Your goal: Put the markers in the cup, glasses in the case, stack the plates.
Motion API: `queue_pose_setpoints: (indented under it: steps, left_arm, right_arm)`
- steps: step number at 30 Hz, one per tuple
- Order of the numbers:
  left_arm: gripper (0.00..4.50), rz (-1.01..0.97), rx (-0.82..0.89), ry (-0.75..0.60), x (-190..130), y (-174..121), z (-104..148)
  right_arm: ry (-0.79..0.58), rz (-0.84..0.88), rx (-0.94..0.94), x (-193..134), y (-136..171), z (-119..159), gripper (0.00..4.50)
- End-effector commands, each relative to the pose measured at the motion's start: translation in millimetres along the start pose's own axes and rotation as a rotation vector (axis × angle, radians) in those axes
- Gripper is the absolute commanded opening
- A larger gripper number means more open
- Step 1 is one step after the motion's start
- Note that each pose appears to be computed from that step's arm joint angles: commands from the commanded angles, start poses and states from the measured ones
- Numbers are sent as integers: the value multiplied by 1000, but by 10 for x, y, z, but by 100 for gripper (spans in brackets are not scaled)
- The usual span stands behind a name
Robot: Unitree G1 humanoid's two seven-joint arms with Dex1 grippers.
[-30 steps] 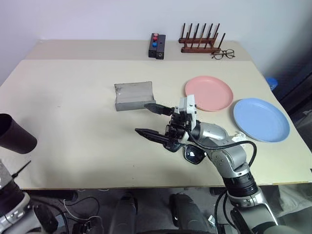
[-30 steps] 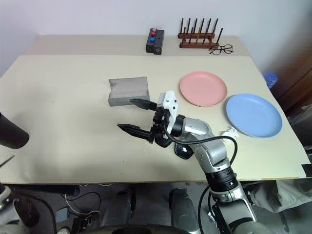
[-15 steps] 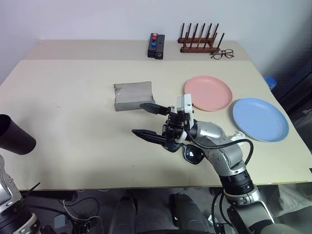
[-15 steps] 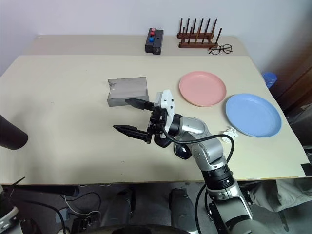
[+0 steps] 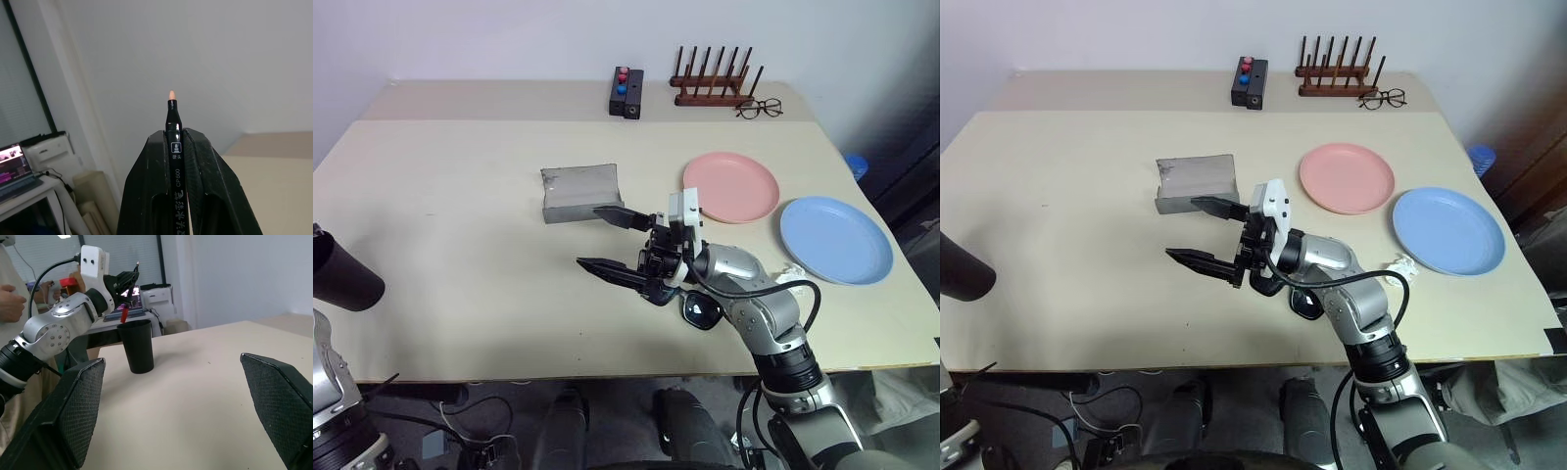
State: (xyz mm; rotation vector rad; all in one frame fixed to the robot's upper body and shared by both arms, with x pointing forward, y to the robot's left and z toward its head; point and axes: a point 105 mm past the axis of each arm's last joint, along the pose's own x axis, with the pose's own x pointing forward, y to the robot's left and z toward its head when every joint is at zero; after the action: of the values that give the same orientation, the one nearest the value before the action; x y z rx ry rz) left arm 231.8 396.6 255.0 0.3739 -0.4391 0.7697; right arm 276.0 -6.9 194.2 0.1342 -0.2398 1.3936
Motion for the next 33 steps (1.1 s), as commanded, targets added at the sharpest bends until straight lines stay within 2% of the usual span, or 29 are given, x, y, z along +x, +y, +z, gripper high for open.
queue_pose_setpoints:
  steps: [1, 4, 18, 20, 23, 27, 30, 31, 33]
  left_arm:
    - [168, 15, -4, -42, 11, -3, 113]
    - [305, 21, -9, -36, 13, -5, 110]
    - [305, 3, -50, -40, 44, -102, 158]
    - [305, -58, -98, -50, 67, -259, 238]
    - [305, -245, -161, -66, 58, -657, 402]
    - [305, -707, -290, 66, -228, -1458, 459]
    - [393, -1095, -235, 198, -644, -1961, 378]
    - [439, -1186, -210, 227, -728, -2074, 345]
    - [446, -1301, -178, 306, -792, -2257, 247]
  right_arm:
    - [-42, 27, -26, 32, 76, 115, 450]
    - [-42, 25, -25, 31, 76, 112, 450]
    - [-39, 23, -22, 32, 69, 105, 450]
    - [-33, 22, -24, 29, 66, 99, 450]
    - [-20, 13, -37, 20, 45, 88, 450]
    - [1, -18, -66, -8, -34, 81, 450]
    - [54, -47, -107, -60, -116, 51, 450]
    - [79, -53, -128, -95, -147, 46, 450]
    - [133, -61, -172, -175, -209, 45, 450]
